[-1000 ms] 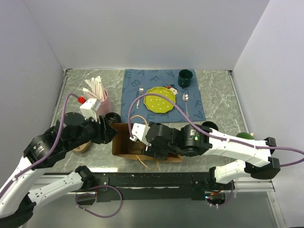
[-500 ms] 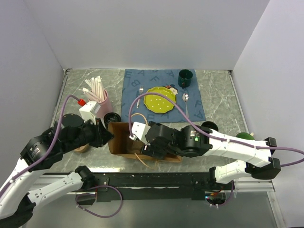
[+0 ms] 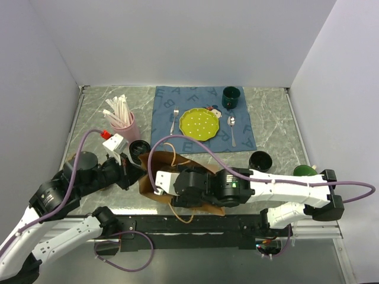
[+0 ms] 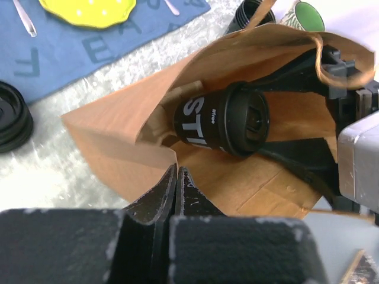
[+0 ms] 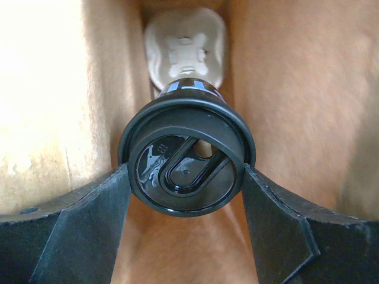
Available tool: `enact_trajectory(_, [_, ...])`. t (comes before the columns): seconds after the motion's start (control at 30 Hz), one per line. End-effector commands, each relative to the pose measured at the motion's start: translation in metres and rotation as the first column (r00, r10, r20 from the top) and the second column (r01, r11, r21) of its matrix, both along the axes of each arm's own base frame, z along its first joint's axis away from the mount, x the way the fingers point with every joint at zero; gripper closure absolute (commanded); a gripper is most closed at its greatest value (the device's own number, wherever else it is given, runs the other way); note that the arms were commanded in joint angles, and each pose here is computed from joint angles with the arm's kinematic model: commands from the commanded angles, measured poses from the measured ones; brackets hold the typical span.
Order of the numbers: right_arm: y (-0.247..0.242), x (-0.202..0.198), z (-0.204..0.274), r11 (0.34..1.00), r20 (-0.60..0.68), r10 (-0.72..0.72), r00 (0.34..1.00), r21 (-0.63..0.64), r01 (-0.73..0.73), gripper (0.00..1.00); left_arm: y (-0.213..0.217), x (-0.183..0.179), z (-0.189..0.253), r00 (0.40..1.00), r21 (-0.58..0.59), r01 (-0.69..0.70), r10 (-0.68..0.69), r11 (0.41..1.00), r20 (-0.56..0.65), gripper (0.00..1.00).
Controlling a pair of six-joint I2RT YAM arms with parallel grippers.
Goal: Pack the takeout coffee
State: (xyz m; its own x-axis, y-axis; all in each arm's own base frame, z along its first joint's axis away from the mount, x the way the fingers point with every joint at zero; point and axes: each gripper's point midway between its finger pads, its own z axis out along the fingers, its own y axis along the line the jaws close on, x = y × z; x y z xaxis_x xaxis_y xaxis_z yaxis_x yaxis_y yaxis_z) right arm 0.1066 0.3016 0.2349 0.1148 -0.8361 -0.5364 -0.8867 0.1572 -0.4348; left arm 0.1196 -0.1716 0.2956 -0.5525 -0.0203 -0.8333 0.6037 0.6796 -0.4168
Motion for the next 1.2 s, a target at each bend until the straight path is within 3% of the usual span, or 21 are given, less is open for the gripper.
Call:
enact_trajectory(0.0, [0.008,0.010,0.008,0.998,0.065,-0.052,0.996,0.025,0.051,0.48,-0.001,0.002,0.007,0.985,0.019,0.068,-0.070,0.998,0.158,0.99])
enact_trajectory(0.17, [0.003,0.019,0.004,0.995,0.118,-0.094,0.989,-0.030,0.098,0.47,0.002,0.004,0.011,0.970,0.040,0.080,-0.087,0.996,0.227,0.91])
enact_trajectory(0.2, [0.002,0.019,0.004,0.995,0.116,-0.097,0.988,-0.025,0.100,0.47,0.003,0.005,0.011,0.975,0.037,0.066,-0.072,0.997,0.210,0.73])
enact_trajectory(0.27, [0.000,0.018,0.000,0.994,0.107,-0.103,0.989,-0.022,0.106,0.47,0.008,0.008,0.002,0.986,0.077,0.029,-0.041,0.997,0.159,0.49])
enact_trajectory(0.3, [-0.001,0.018,-0.001,0.994,0.105,-0.106,0.989,-0.027,0.110,0.47,0.010,0.008,0.008,0.988,0.065,0.011,-0.021,0.998,0.150,0.38])
enact_trajectory(0.33, [-0.003,0.018,-0.002,0.993,0.107,-0.115,0.988,-0.027,0.119,0.47,0.012,0.008,0.007,0.991,0.071,-0.007,-0.003,0.997,0.131,0.35])
enact_trajectory(0.53, [-0.015,0.019,-0.008,0.985,0.103,-0.168,0.980,-0.023,0.171,0.47,0.032,0.003,0.018,0.990,0.050,-0.142,0.142,0.989,0.011,0.35])
enact_trajectory(0.7, [-0.024,0.016,-0.021,0.980,0.082,-0.193,0.978,-0.028,0.196,0.48,0.038,-0.006,0.030,0.985,0.021,-0.165,0.165,0.986,-0.042,0.35])
enact_trajectory(1.03, [-0.032,0.022,-0.026,0.973,0.111,-0.230,0.967,-0.005,0.232,0.48,0.016,-0.019,0.028,0.993,-0.033,-0.052,0.048,0.998,-0.105,0.40])
enact_trajectory(1.17, [-0.046,0.026,-0.032,0.965,0.147,-0.258,0.955,-0.016,0.263,0.48,0.011,-0.021,0.018,0.989,-0.028,-0.037,0.033,0.999,-0.144,0.48])
